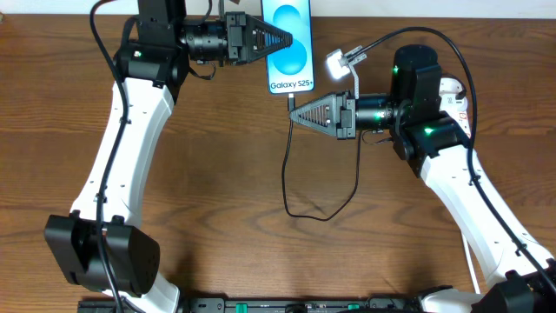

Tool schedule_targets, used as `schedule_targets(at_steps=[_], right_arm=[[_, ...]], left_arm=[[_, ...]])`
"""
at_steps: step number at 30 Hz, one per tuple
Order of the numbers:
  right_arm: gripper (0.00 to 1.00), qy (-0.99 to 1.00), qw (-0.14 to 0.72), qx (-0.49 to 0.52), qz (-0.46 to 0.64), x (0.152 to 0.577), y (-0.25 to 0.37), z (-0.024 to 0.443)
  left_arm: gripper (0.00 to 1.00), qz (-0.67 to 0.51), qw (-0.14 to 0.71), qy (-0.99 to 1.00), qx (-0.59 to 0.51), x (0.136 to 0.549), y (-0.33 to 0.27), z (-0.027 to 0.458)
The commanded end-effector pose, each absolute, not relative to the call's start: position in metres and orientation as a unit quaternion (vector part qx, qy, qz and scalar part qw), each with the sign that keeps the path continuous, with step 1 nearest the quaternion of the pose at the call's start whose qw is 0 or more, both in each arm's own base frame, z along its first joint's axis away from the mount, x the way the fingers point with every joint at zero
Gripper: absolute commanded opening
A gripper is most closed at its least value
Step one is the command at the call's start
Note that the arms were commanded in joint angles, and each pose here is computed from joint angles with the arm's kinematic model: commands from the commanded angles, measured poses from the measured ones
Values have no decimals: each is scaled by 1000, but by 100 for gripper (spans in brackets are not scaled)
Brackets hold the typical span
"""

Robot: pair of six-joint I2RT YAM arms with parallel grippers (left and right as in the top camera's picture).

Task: Plug charger to phone and switch on socket

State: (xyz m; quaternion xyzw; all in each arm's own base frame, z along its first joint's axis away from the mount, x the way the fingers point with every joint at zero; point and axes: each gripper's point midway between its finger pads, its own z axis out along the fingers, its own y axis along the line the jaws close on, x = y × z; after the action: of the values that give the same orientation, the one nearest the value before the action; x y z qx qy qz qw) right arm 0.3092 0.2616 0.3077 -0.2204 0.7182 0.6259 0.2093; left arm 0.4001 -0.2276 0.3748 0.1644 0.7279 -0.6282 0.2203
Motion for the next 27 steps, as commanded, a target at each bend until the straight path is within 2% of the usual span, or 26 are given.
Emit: schedule_targets(at_steps=[1,27], right_arm=[[1,716,215,-218,627,309,258,314],[1,723,221,-207,621,314,258,313]], left_arm=[[7,-634,225,716,186,394,-227,384],[7,-642,215,710,193,389,-228,386]])
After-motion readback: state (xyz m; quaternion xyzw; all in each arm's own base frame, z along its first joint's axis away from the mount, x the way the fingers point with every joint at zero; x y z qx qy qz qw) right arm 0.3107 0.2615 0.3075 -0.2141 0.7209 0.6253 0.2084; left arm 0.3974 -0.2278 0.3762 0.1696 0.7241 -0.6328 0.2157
